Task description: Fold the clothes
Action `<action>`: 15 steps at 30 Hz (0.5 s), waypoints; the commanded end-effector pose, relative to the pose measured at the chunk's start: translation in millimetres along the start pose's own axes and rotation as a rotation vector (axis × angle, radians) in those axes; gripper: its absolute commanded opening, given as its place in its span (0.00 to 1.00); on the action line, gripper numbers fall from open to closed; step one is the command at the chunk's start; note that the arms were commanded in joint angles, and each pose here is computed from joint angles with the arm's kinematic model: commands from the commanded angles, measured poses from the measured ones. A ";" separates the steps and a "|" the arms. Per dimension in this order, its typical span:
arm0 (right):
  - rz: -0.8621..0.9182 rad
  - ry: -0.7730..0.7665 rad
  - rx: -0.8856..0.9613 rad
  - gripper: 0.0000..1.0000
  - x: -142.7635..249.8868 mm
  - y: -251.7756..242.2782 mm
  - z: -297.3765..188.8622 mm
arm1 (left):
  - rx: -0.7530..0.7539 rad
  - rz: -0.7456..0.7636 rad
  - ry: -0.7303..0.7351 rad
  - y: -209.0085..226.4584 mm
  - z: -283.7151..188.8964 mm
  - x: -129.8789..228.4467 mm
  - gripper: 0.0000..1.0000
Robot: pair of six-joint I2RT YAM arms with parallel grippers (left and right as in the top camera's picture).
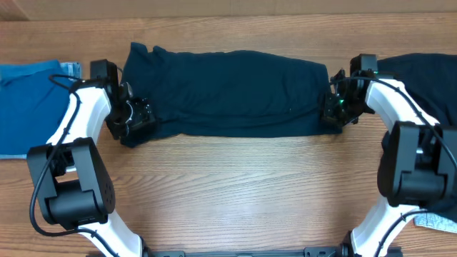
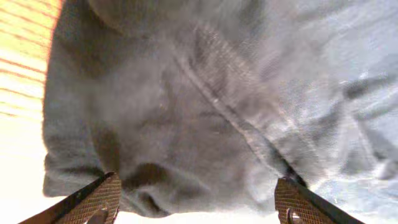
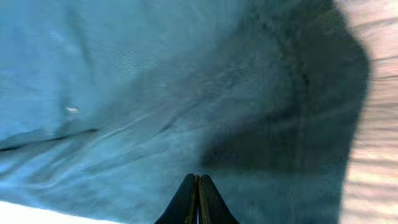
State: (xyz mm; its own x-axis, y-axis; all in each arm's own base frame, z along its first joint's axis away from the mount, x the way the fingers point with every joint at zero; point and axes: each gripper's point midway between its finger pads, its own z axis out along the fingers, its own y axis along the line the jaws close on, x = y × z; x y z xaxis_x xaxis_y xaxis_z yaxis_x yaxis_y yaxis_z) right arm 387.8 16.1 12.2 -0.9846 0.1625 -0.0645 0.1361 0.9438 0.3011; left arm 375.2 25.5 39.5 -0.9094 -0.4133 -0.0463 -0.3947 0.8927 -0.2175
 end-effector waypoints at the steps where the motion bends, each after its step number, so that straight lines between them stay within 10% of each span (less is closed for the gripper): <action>1: 0.012 0.045 0.006 0.04 6.7 -7.8 21.0 | 0.095 0.062 -0.047 -27.2 -33.4 -18.2 0.78; 5: 0.016 0.045 0.007 0.04 5.6 -9.4 25.9 | 0.263 0.116 -0.046 -63.3 -57.7 -19.3 0.62; 10: 0.014 0.041 0.007 0.04 4.5 -9.3 25.9 | 0.281 0.392 -0.040 -108.8 -50.8 2.4 0.15; 15: 0.015 0.043 0.006 0.04 5.1 -9.3 25.9 | 0.173 0.740 -0.087 -154.4 -35.8 25.7 0.04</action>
State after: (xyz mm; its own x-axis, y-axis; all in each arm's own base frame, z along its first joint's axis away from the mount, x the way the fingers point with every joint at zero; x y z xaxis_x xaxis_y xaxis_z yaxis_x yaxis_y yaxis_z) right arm 389.0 16.6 0.4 -0.9851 0.1643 -0.0513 0.1409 0.9410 0.3077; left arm 404.9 -84.3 92.7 -0.9812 0.0030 -0.1931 0.0771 0.9228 -0.3776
